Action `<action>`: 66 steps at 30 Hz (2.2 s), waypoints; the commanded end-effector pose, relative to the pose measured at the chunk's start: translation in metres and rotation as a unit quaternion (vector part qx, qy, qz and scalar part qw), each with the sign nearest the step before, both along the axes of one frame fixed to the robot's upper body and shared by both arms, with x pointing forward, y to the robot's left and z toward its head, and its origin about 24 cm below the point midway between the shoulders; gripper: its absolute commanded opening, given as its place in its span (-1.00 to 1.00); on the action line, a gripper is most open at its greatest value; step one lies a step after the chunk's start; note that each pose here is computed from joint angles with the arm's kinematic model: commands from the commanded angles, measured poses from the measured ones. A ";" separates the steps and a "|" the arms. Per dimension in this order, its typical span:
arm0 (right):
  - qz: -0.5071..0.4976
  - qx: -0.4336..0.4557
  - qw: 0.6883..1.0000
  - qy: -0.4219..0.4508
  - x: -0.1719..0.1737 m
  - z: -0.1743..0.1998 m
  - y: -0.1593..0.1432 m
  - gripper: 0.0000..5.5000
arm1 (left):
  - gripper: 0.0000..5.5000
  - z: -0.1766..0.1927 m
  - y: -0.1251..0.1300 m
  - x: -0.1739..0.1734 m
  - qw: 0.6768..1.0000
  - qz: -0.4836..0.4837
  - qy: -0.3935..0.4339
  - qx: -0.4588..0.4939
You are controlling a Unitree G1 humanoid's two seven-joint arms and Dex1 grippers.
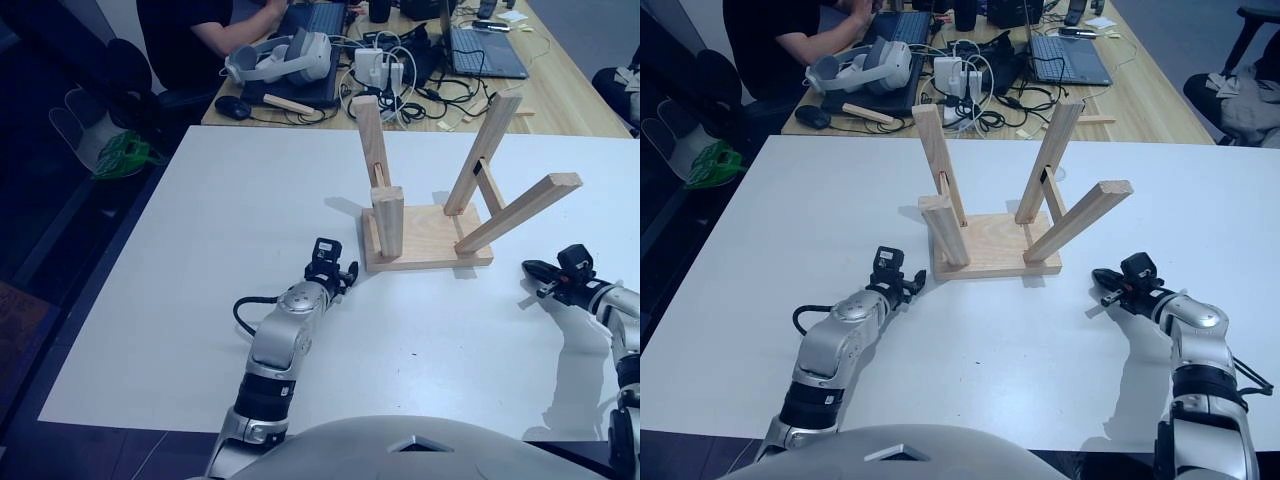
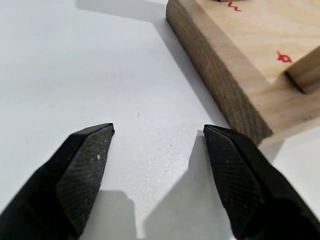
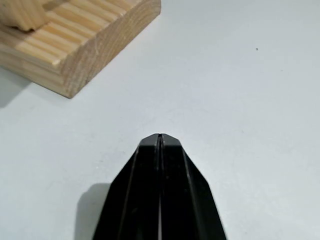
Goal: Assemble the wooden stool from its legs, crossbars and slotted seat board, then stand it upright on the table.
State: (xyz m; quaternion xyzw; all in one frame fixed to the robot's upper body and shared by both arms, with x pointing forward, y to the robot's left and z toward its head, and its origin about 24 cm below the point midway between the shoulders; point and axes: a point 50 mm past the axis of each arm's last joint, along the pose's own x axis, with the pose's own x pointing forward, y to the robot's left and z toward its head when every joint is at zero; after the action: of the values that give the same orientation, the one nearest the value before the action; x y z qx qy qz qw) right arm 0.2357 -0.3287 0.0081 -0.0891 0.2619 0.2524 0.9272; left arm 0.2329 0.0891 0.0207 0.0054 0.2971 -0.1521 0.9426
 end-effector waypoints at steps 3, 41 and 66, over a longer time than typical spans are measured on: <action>0.029 0.078 0.994 0.064 0.001 -0.022 0.029 -1.00 | -0.16 0.001 -0.005 -0.002 0.999 -0.030 0.019 0.006; 0.102 0.117 0.983 0.099 0.011 -0.021 0.054 -1.00 | -0.99 0.013 -0.026 0.003 0.989 -0.120 0.040 -0.075; 0.153 0.183 0.968 0.083 -0.004 0.030 0.066 -1.00 | -0.99 0.045 -0.014 -0.004 0.958 -0.196 0.037 -0.205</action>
State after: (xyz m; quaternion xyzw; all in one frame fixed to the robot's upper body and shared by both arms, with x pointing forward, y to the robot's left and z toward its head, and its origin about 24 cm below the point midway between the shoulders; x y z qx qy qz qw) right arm 0.2253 -0.2864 0.0291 0.0380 0.3159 0.3824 0.8675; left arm 0.2318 0.1036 0.0443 -0.0884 0.3284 -0.2926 0.8937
